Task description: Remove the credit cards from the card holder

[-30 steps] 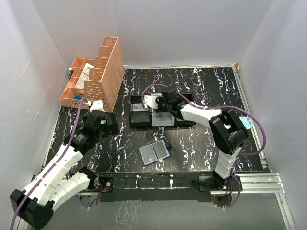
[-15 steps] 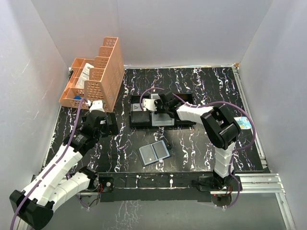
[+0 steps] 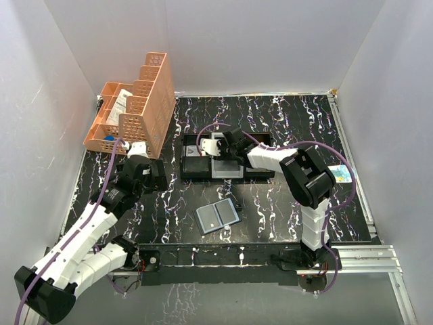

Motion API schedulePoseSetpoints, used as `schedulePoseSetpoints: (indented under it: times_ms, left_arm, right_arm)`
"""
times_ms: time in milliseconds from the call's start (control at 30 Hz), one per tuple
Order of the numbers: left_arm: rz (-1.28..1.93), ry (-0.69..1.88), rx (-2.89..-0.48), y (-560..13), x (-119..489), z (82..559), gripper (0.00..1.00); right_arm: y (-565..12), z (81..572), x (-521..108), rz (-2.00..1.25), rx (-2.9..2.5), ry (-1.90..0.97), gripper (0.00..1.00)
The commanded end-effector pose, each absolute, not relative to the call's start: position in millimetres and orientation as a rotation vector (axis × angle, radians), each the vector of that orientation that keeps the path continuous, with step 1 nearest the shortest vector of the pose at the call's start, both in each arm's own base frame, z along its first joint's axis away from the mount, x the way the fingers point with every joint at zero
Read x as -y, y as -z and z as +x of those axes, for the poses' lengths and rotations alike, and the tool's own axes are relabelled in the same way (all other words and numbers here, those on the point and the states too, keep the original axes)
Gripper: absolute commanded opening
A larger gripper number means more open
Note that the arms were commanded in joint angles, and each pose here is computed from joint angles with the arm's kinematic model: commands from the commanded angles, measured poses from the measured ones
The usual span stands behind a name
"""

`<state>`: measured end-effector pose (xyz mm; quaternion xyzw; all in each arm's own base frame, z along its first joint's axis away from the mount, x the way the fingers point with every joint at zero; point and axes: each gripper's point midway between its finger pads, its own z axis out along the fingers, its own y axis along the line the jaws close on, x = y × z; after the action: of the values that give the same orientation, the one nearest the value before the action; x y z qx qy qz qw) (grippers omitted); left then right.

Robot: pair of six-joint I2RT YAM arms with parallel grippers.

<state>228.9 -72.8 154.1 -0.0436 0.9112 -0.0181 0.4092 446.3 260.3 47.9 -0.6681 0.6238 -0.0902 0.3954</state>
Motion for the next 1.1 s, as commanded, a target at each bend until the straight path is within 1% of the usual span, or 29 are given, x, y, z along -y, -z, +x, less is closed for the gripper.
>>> schedulePoseSetpoints:
  times_ms: [0,167,233,267,800,900,1000,1033,1067]
  left_arm:
    - [-0.106,0.034,-2.282,-161,71,232,0.99]
    - [-0.100,0.033,-2.291,-159,72,232,0.99]
    - [-0.099,0.034,-2.294,-158,72,232,0.99]
    - [-0.099,0.035,-2.294,-158,72,232,0.99]
    - [-0.077,0.049,-2.319,-154,76,231,0.99]
    - [-0.079,0.053,-2.317,-154,77,231,0.99]
    - [-0.079,0.055,-2.315,-155,77,231,0.99]
    - [-0.080,0.059,-2.314,-155,77,230,0.99]
    - [-0.082,0.064,-2.310,-156,77,230,0.99]
  right_arm:
    - [-77,457,-266,-1.644,-1.531,0.252,0.41]
    - [-87,459,-266,-1.607,-1.534,0.253,0.47]
    - [-90,457,-268,-1.599,-1.530,0.236,0.53]
    - [-92,457,-269,-1.594,-1.528,0.228,0.54]
    - [-125,453,-283,-1.517,-1.487,0.130,0.63]
    - [-143,452,-285,-1.453,-1.476,0.098,0.64]
    - [-180,447,-289,-1.337,-1.452,0.038,0.65]
    - [-199,444,-287,-1.257,-1.445,0.019,0.67]
    - [-217,442,-282,-1.157,-1.447,0.006,0.74]
